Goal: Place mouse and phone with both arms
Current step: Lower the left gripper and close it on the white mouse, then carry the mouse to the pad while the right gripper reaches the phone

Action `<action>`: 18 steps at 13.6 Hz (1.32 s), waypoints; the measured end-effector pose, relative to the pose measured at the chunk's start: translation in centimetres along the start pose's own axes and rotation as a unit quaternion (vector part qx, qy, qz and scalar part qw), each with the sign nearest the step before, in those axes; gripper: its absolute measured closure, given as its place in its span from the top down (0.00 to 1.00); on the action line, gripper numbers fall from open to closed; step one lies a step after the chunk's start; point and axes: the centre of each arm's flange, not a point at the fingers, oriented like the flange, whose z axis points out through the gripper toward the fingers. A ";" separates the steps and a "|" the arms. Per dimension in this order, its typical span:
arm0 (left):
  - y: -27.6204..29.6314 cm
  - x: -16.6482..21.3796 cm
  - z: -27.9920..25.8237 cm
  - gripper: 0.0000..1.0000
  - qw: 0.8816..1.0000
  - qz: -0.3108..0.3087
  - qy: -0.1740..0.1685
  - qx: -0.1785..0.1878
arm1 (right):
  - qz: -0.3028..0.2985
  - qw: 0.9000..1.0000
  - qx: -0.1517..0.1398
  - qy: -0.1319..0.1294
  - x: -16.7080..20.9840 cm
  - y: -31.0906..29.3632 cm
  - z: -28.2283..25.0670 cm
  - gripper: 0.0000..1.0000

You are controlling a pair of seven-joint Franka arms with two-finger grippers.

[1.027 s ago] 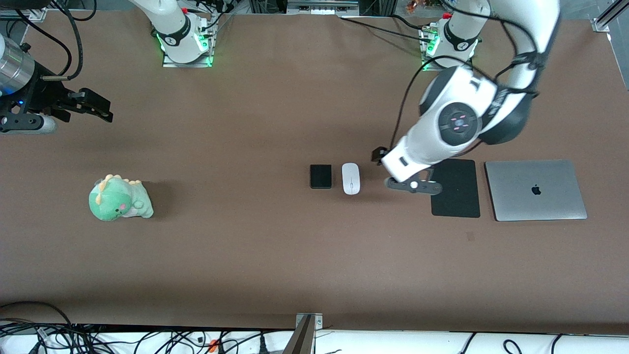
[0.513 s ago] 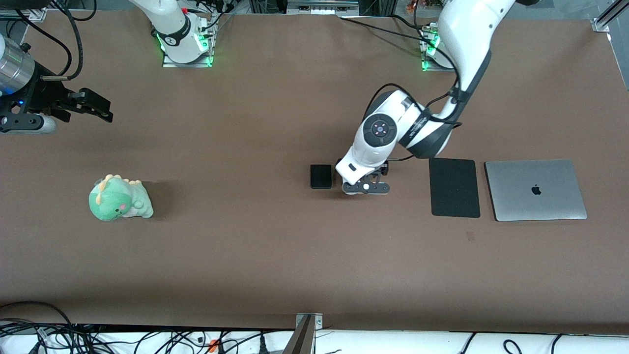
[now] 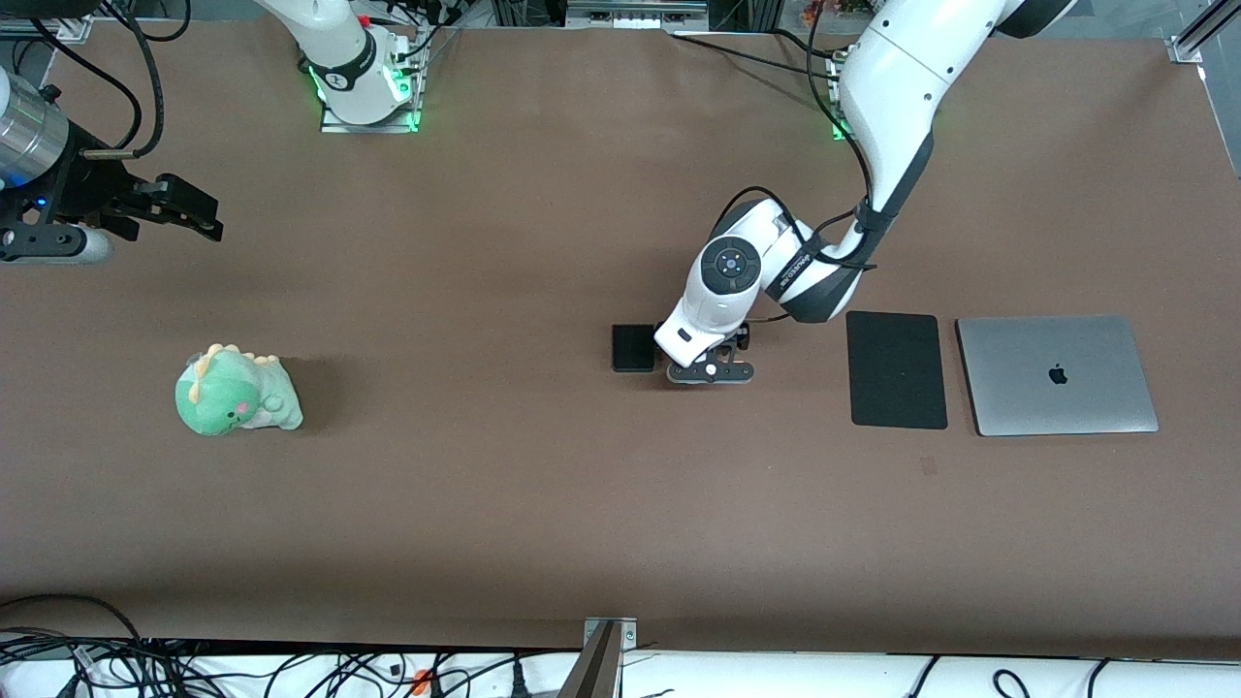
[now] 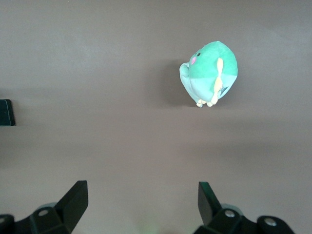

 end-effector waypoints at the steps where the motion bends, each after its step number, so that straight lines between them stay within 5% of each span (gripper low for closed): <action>1: 0.1 0.0 0.4 1.00 1.000 -0.002 0.002 -0.002 | -0.001 1.000 0.000 0.000 0.0 -0.2 0.0 1.00; 6: 0.9 -0.6 2.2 0.94 1.000 0.004 0.005 -0.010 | -0.003 1.000 0.000 0.000 0.0 -0.3 0.0 1.00; 9: 0.6 -0.3 2.1 0.62 1.000 0.002 0.007 -0.009 | -0.003 1.000 0.000 0.002 0.0 -0.3 0.0 1.00; 15: -2.9 2.0 -5.2 0.61 0.999 -0.024 -0.011 0.043 | -0.010 1.000 0.000 0.008 0.5 -0.6 0.3 1.00; 18: -10.1 4.3 -12.2 0.61 0.996 -0.016 -0.036 0.083 | -0.030 0.999 -0.006 -0.037 1.3 -2.8 3.8 1.00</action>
